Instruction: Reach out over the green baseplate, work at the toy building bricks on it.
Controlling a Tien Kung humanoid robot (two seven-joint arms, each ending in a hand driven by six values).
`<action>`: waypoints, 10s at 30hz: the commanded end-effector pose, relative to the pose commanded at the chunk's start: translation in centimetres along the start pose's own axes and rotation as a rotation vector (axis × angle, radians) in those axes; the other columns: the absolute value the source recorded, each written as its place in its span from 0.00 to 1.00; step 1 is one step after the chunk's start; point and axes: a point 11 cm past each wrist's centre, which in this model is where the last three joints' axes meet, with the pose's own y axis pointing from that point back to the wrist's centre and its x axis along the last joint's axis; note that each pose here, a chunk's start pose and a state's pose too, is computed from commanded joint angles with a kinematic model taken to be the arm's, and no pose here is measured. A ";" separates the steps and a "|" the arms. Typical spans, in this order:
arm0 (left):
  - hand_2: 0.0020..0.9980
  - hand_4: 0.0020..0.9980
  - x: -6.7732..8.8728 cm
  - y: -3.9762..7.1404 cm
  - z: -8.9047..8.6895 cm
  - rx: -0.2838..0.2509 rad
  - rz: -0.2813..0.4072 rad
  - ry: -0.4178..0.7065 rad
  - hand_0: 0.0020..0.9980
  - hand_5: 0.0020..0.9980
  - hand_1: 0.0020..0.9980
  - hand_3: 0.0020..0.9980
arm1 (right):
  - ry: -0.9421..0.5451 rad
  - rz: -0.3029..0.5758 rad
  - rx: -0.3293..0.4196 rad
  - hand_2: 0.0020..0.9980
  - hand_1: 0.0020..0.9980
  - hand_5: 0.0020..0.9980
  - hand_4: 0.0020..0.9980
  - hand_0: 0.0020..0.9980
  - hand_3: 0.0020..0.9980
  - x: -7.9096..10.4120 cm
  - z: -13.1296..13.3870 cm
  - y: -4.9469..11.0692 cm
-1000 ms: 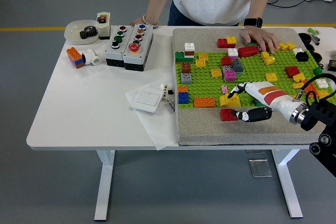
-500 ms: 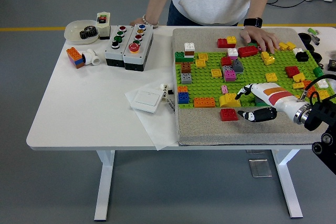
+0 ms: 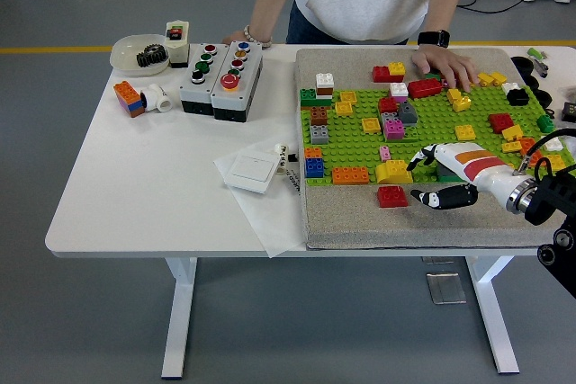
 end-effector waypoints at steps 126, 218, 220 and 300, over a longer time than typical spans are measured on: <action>0.82 0.67 0.2 0.0 -0.2 0.011 0.001 -0.024 0.80 0.64 0.81 0.66 | 0.113 0.062 -0.117 0.71 0.67 0.36 0.77 0.68 0.64 0.0 2.7 2.1; 0.82 0.67 0.9 -0.1 0.1 0.002 0.013 -0.033 0.80 0.64 0.81 0.65 | 0.109 0.030 0.000 0.62 0.56 0.18 0.76 0.53 0.59 -2.9 -4.8 -1.8; 0.82 0.67 0.9 -0.1 0.2 0.000 0.013 -0.032 0.80 0.64 0.81 0.65 | 0.108 0.029 -0.006 0.62 0.56 0.18 0.76 0.53 0.59 -2.9 -4.7 -1.9; 0.83 0.66 1.0 -0.1 0.6 -0.006 0.018 -0.041 0.80 0.65 0.81 0.65 | 0.098 0.023 -0.018 0.56 0.50 0.16 0.72 0.46 0.56 -3.3 -4.0 -2.0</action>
